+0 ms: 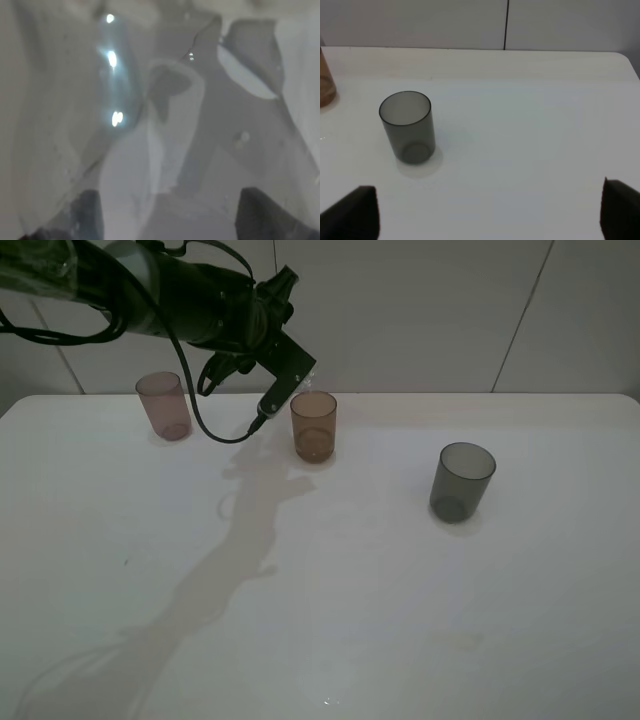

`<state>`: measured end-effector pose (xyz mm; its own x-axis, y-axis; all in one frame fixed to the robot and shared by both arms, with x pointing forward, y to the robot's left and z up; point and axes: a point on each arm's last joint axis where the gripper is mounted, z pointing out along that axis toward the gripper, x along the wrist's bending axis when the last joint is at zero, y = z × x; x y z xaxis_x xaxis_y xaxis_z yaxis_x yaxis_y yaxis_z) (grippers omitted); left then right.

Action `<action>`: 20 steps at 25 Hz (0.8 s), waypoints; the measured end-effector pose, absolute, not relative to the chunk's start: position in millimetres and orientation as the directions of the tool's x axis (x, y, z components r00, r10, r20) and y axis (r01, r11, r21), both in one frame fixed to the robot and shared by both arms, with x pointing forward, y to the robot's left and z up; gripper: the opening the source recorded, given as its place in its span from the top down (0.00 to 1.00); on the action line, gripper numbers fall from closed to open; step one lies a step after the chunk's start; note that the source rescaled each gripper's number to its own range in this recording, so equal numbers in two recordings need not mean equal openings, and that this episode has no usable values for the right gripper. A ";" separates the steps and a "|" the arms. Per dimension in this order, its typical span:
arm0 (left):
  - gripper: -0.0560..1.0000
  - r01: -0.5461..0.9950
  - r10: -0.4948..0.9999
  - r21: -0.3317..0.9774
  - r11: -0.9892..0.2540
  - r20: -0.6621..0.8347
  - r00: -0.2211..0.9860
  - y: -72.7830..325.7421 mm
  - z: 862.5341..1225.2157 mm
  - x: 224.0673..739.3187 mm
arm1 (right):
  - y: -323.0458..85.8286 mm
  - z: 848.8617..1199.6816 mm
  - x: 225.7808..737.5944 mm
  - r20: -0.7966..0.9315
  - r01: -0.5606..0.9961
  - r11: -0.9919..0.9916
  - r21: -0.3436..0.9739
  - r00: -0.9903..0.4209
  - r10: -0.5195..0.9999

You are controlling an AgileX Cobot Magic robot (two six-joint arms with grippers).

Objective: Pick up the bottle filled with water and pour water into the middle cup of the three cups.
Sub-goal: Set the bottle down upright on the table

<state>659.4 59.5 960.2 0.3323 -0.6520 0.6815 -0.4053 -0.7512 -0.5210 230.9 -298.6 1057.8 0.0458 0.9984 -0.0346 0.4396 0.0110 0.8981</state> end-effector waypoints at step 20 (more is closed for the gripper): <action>0.94 -0.429 -0.698 -0.561 -0.708 0.650 0.302 57.0 961.8 657.6 | -298.6 1057.8 230.9 -0.035 0.440 0.011 0.898 0.046 0.998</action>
<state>657.6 57.0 961.8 0.3018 -0.6979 0.6495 -0.4288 -0.7079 -0.5613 230.9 -298.6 1057.8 0.0458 0.9984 -0.0346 0.4396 0.0110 0.8981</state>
